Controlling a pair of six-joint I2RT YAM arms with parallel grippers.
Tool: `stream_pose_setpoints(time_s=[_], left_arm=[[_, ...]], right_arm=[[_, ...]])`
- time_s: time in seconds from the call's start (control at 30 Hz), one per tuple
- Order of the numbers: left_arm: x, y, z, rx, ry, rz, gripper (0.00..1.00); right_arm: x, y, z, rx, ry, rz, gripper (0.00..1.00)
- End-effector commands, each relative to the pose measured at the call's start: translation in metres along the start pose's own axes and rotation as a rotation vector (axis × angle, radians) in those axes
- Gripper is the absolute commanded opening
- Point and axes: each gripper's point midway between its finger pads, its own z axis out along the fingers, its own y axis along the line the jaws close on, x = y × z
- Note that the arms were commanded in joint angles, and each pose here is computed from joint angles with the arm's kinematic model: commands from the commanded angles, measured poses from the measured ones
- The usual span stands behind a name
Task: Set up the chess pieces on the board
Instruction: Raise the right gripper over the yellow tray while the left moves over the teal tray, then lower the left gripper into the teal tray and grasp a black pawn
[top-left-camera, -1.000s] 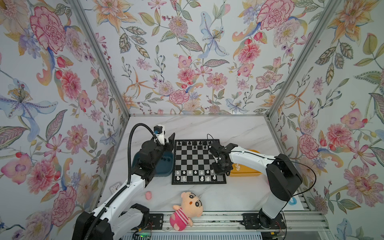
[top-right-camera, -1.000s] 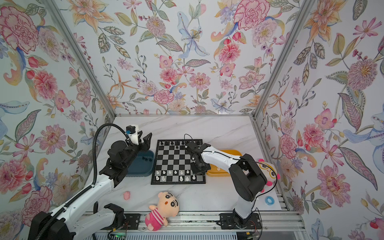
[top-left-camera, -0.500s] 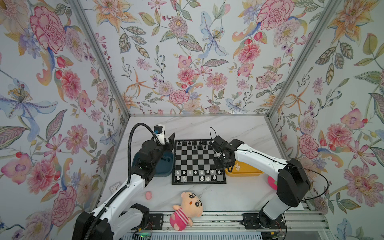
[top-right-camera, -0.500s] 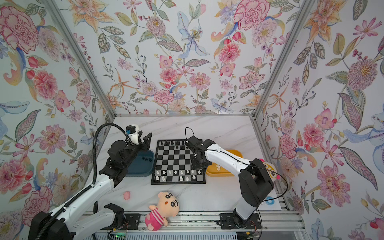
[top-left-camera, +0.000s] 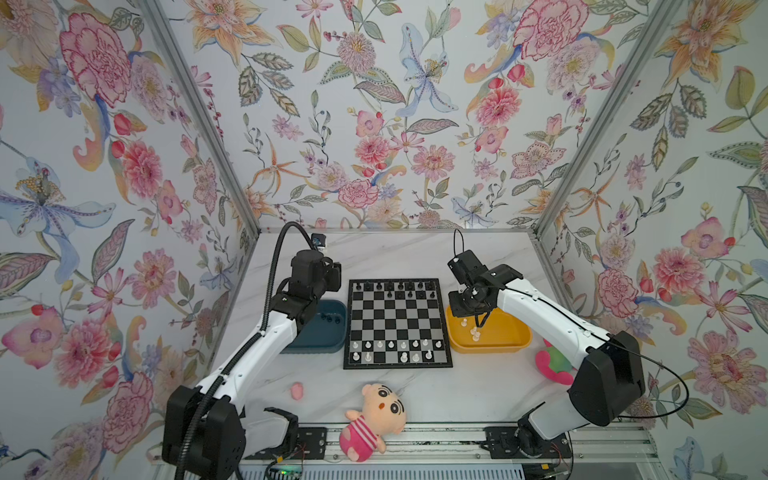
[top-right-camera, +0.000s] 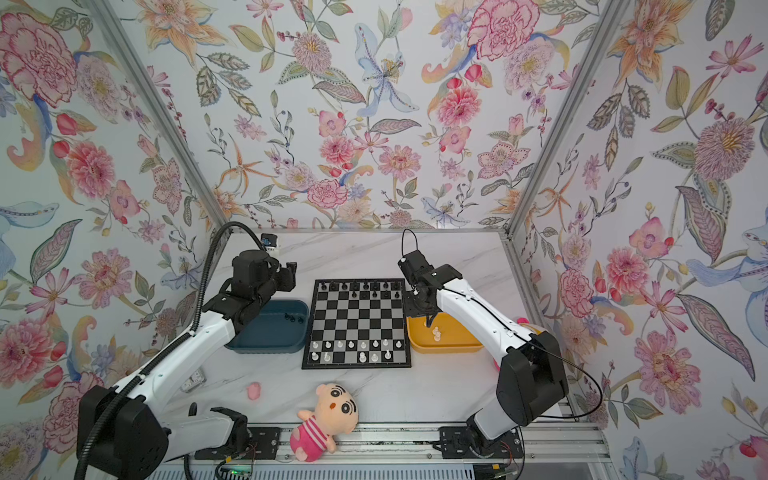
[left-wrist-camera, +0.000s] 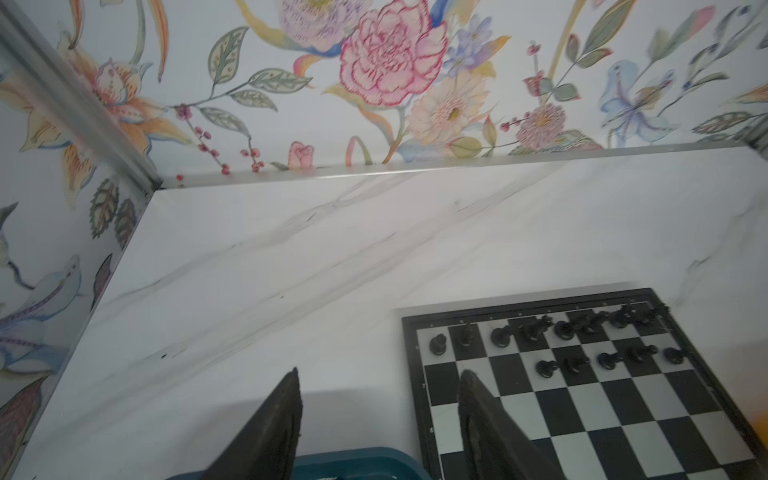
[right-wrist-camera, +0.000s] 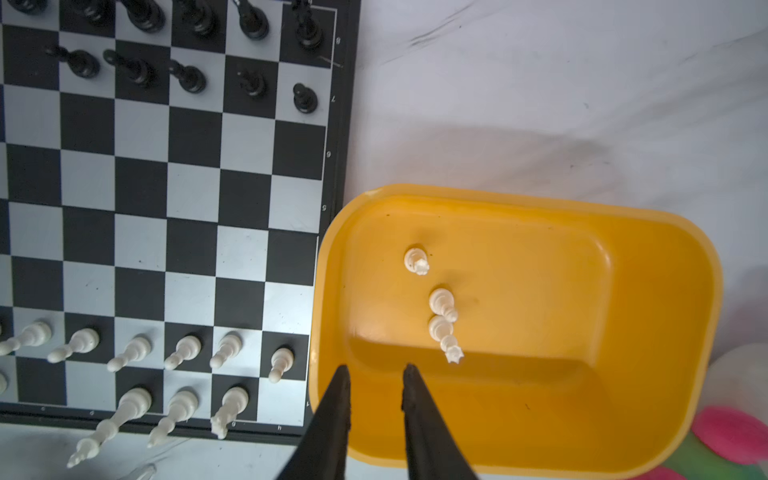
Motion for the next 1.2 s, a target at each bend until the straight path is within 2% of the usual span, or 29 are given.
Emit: stream_pose_setpoints(time_s=[0.0, 0.2, 0.33, 0.53, 0.93, 1.03, 1.17], left_arm=[[0.058, 0.032, 0.007, -0.108, 0.264, -0.062, 0.63], [0.086, 0.027, 0.015, -0.057, 0.365, -0.13, 0.62], [0.109, 0.037, 0.013, -0.077, 0.42, -0.171, 0.61], [0.129, 0.04, 0.014, -0.058, 0.445, -0.243, 0.57], [0.162, 0.035, 0.043, -0.039, 0.533, -0.263, 0.51], [0.16, 0.033, 0.051, -0.035, 0.525, -0.263, 0.5], [0.17, 0.032, 0.067, -0.034, 0.57, -0.259, 0.49]], right_arm=[[-0.018, -0.005, -0.008, -0.031, -0.075, 0.006, 0.25], [-0.029, -0.006, 0.005, -0.085, -0.095, 0.023, 0.25], [-0.035, -0.006, 0.014, -0.125, -0.107, 0.046, 0.25], [-0.041, -0.008, 0.022, -0.16, -0.103, 0.055, 0.24], [-0.033, -0.015, 0.028, -0.167, -0.089, 0.075, 0.24], [-0.034, -0.017, 0.028, -0.164, -0.091, 0.08, 0.24], [-0.034, -0.017, 0.029, -0.167, -0.087, 0.083, 0.24]])
